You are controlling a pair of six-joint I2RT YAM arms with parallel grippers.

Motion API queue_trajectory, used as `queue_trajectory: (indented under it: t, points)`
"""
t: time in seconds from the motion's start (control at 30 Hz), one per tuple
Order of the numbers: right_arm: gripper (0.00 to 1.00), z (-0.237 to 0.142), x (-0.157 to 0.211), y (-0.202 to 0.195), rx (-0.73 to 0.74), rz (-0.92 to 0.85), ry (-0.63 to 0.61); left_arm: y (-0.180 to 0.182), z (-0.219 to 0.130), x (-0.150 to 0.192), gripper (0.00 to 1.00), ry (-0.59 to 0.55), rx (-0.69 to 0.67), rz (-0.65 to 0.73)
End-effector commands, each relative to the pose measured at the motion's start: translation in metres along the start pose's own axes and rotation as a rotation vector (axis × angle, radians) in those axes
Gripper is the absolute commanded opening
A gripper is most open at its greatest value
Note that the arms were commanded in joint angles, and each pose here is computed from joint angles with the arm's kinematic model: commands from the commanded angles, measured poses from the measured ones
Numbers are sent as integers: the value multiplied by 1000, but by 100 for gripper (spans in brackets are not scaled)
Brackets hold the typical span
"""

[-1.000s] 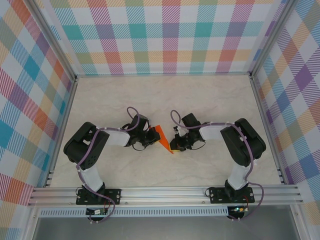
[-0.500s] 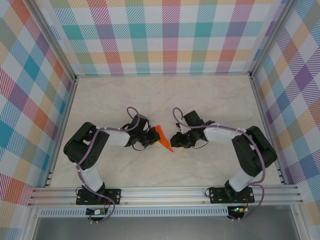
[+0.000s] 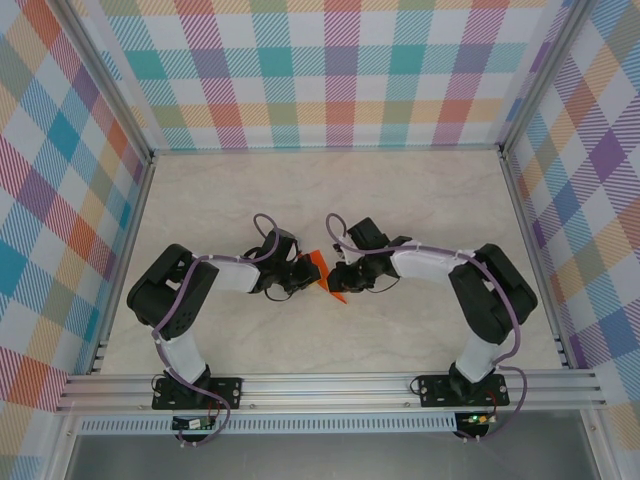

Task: Fold a paper plane with a square sheet of paper (pick it up from the middle)
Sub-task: Fold the wing for the fifth time at the center of the table.

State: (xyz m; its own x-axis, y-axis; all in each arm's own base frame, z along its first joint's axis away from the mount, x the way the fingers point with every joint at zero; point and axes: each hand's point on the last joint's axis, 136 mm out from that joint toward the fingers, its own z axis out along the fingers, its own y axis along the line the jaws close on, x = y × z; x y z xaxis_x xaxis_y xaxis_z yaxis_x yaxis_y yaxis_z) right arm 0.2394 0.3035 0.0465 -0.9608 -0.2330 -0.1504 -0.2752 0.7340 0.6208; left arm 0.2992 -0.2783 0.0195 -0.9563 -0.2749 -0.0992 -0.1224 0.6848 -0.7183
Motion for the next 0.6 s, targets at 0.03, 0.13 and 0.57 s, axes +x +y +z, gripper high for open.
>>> queue_trajectory:
  t: [0.03,0.13,0.57]
  points:
    - [19,6,0,1,9,22,34,34,0,15,1,17,-131,-23]
    - [18,13,5,-7,28,39,67,34,0,15,1,15,-131,-25]
    - [17,23,24,-26,74,77,133,39,1,15,0,20,-163,-33]
